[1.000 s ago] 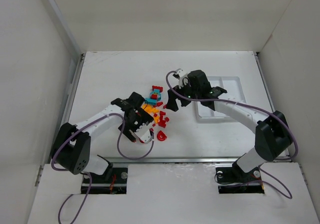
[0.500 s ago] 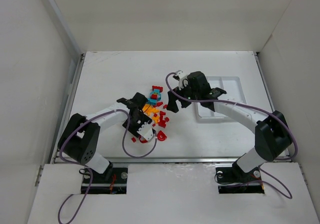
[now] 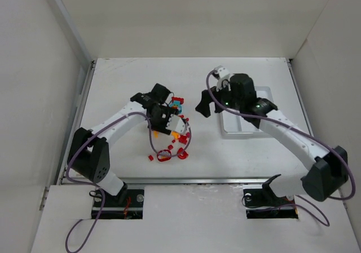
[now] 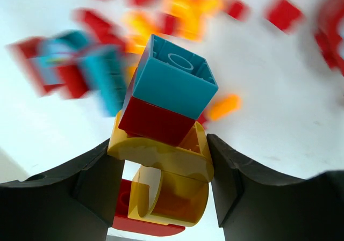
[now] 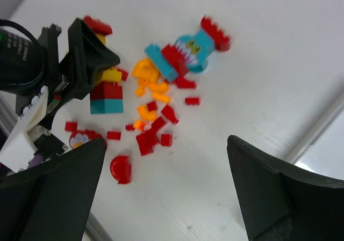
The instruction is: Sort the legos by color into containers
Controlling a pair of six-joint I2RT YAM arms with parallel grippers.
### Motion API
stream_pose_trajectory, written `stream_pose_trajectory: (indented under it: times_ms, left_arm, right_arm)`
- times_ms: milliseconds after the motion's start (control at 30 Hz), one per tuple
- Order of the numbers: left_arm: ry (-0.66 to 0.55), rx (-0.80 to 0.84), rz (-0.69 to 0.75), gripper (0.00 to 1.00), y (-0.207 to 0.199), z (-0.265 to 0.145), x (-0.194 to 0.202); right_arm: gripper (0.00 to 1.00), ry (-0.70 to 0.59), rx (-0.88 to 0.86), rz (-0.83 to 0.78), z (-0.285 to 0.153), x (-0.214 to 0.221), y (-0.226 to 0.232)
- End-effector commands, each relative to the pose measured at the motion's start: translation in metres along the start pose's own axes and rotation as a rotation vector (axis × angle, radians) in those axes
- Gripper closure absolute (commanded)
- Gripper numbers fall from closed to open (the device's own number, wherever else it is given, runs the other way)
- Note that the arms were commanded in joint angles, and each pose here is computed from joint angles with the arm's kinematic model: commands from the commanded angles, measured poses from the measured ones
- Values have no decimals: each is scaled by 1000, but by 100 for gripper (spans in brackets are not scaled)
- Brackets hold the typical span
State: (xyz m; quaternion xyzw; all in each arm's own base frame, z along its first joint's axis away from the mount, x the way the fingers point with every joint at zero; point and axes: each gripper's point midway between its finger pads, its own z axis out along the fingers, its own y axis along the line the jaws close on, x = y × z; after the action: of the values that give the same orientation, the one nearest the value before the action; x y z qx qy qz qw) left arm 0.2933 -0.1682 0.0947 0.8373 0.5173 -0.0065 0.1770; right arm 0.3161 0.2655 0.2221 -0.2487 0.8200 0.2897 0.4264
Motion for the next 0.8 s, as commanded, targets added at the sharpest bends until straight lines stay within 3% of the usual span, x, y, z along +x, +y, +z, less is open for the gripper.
stream_pose_trajectory:
  times_ms: [0,167,333,467,767]
  left_arm:
    - [-174,-84,-159,100,26,-40,-39]
    - [-378,-189,-401,100,71,-86,-76]
    - [-637,-60,-560,100,70,-109,-127]
    - [-761,59,-616,100,57,-120,-151]
    - [-821,87,-603,100,56,-131,-162]
  right_arm:
    - [0,-230,22,-14,-45,-71,3]
    - [8,-278,-13,-122,-64,-82,18]
    - [23,-314,-100,-231,-79,-86,41]
    - [24,-330,-138,-336,-86,-85,53]
    - [29,-288,-291,-449,-76,-62,78]
